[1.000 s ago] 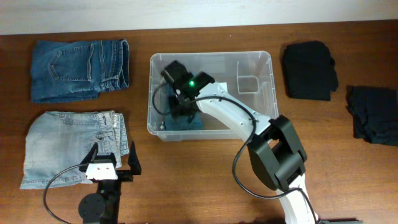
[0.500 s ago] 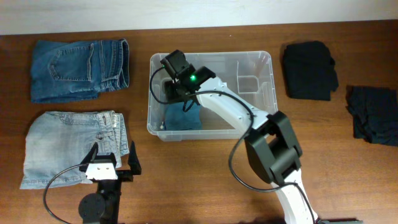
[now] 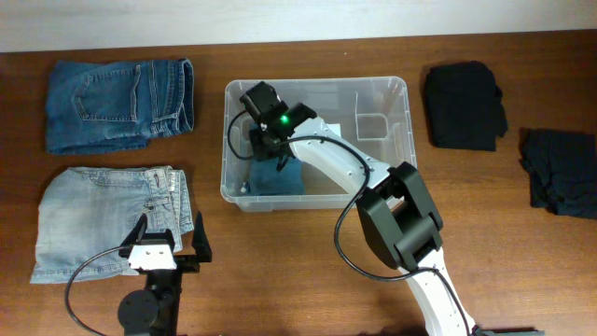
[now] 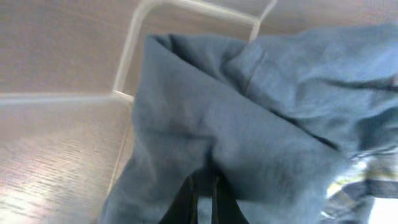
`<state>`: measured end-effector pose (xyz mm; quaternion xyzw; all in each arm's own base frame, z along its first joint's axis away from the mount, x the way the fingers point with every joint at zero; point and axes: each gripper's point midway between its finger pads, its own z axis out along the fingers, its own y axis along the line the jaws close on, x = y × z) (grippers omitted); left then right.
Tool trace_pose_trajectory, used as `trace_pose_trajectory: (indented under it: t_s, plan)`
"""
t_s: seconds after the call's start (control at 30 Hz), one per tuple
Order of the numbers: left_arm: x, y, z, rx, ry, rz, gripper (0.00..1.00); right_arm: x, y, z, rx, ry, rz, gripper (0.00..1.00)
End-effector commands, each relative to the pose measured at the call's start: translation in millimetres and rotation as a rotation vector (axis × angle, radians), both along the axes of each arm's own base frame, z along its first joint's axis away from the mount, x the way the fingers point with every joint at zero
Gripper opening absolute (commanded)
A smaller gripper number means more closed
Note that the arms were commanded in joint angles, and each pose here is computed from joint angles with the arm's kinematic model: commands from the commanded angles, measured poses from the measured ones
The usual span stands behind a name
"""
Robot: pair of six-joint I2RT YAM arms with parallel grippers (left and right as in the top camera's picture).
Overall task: Pack container
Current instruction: 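Press and flatten the denim inside the container with the right gripper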
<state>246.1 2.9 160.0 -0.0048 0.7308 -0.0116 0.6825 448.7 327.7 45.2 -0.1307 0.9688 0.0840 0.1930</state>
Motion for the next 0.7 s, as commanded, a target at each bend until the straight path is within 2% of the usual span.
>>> trace_pose_trajectory:
  t_s: [0.0, 0.13, 0.27, 0.43, 0.67]
  plan:
    - [-0.1, -0.3, -1.4, 0.011, 0.001, -0.005, 0.99, 5.0, 0.2, 83.0, 0.055, -0.101, 0.01, 0.04]
    - [-0.1, -0.3, -1.4, 0.011, 0.001, -0.005, 0.99, -28.4, -12.4, 102.0, 0.023, 0.009, 0.026, 0.04]
    - [-0.1, -0.3, -1.4, 0.011, 0.001, -0.005, 0.99, -71.3, -10.6, 78.0, 0.043, 0.221, 0.079, 0.05]
    - [-0.1, -0.3, -1.4, 0.011, 0.001, -0.005, 1.0, -94.5, -6.8, 33.9, 0.016, 0.303, 0.105, 0.05]
    - [-0.1, -0.3, -1.4, 0.011, 0.001, -0.005, 0.99, -111.8, 10.6, -2.7, 0.089, 0.343, 0.154, 0.05]
